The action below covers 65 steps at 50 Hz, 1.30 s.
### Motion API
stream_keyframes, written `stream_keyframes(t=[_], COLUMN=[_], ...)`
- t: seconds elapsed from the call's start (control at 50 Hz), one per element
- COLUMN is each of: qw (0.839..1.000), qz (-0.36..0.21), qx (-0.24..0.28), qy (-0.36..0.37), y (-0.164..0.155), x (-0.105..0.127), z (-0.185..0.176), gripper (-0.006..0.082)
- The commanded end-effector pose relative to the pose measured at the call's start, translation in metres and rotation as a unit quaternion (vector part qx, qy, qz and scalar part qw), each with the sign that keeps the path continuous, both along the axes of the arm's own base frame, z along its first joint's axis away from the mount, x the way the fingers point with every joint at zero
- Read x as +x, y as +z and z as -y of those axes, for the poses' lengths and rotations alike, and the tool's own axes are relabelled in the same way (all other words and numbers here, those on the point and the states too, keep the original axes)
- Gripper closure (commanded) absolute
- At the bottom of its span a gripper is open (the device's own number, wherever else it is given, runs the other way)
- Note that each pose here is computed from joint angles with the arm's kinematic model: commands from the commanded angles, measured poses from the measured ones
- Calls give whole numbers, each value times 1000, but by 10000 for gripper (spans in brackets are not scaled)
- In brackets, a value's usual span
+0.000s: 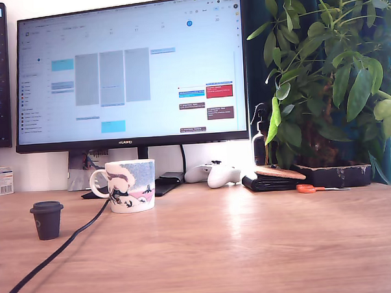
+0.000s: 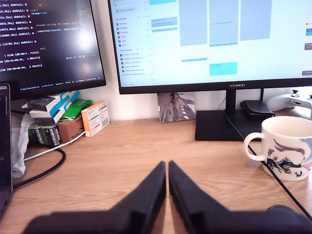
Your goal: Pick the grey coffee capsule and place it inside the blue coffee cup
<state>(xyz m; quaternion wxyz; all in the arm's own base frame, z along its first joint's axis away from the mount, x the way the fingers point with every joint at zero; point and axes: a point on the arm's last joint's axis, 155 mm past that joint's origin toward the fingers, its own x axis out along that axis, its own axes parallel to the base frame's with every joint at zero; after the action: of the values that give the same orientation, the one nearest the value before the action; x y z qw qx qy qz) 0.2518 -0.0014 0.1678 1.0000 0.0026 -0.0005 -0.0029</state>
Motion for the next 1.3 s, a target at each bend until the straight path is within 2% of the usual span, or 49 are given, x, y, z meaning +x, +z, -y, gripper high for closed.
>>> stream_keyframes(t=[0.0, 0.18, 0.36, 0.48, 0.72, 0.8, 1.0, 1.04, 1.08, 1.2, 1.24, 1.28], qw=[996, 997, 989, 982, 961, 948, 919, 914, 911, 900, 898, 899], qz=[-38, -10, 39, 34, -48, -94, -212, -230, -245, -282, -293, -302], qx=[-69, -70, -126, -148, -184, -200, -219, -217, -210, -197, -195, -191], qy=[-36, -39, -61, -111, -202, -229, -251, -253, -259, -267, -264, -252], y=[-29, -14, 14, 29, 32, 21, -27, -36, -44, -64, -71, -77], x=[0, 1, -1, -8, -17, -17, -12, -12, -12, -11, -9, -6], z=[7, 7, 13, 31, 68, 80, 101, 105, 109, 119, 120, 119], gripper=[788, 788, 788, 788, 788, 788, 769, 715, 613, 128, 37, 6])
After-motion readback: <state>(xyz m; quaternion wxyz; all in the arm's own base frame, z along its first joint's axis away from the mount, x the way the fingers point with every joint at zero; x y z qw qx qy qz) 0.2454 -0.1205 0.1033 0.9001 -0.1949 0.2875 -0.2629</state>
